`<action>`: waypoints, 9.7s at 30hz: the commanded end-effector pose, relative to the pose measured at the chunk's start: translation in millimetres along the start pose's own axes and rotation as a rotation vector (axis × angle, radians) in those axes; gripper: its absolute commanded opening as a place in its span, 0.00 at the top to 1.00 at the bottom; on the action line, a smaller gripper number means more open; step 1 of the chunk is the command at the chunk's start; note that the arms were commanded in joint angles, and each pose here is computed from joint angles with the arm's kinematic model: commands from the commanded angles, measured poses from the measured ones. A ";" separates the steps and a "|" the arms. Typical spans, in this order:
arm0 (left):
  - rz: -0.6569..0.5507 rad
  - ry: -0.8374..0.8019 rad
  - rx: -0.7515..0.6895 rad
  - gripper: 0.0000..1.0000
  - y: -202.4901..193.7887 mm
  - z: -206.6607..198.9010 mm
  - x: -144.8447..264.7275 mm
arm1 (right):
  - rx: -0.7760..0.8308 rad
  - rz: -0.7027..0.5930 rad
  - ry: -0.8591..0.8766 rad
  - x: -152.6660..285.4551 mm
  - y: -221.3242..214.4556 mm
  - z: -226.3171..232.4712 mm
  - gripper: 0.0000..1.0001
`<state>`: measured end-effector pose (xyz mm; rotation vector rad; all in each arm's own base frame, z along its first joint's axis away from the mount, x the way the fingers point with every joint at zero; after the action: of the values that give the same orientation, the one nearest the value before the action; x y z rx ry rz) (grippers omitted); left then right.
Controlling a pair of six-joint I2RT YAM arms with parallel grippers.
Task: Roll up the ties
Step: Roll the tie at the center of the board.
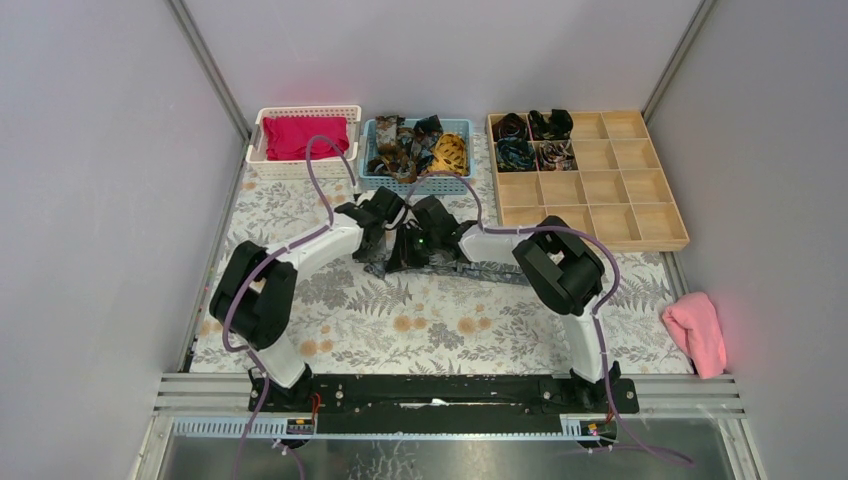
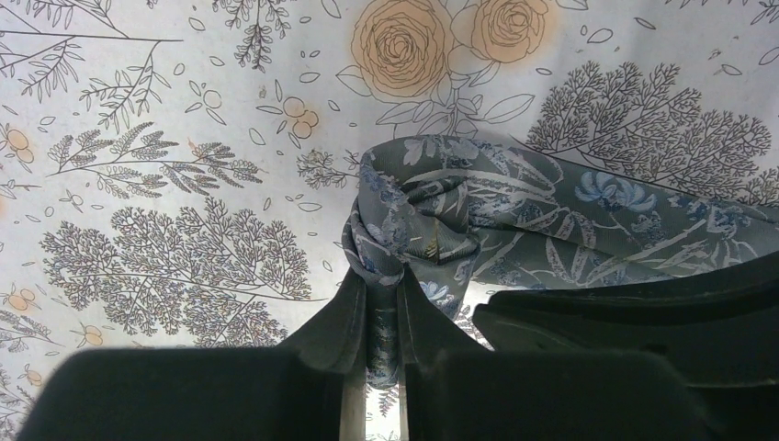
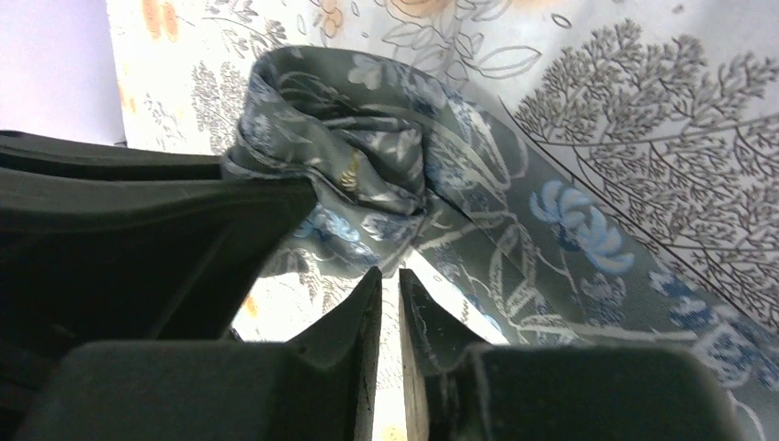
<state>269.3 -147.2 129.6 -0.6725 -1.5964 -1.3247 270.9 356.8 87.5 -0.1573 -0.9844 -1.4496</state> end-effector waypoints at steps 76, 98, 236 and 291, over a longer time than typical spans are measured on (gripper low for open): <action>0.074 -0.598 -0.007 0.52 -18.4 -55.0 6.6 | -0.134 -0.115 0.077 17.8 9.4 -51.5 0.85; 0.087 -0.603 -0.010 0.57 -11.2 -64.5 -7.8 | -0.018 -0.216 -0.181 82.9 15.0 -43.5 0.71; -0.131 -0.615 -0.364 0.35 77.9 -48.0 25.3 | 0.247 -0.290 -0.206 173.8 -66.3 16.0 1.00; 0.370 -0.950 -0.386 1.00 24.3 -43.8 -43.8 | 0.467 -0.185 -0.767 17.6 -39.3 13.1 1.00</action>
<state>328.2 -170.6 95.3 -1.8723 -1.7715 -1.0796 209.7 339.4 81.0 -0.2901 -1.9564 -1.2504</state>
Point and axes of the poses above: each gripper's point midway between its finger pads, its own x axis back along the fingers, its own z axis along the line the jaws close on, y = z × x, the point moved 9 cm from there along x, back along the fingers, and after that the axes turned 10 degrees about x, right-handed, at the moved point
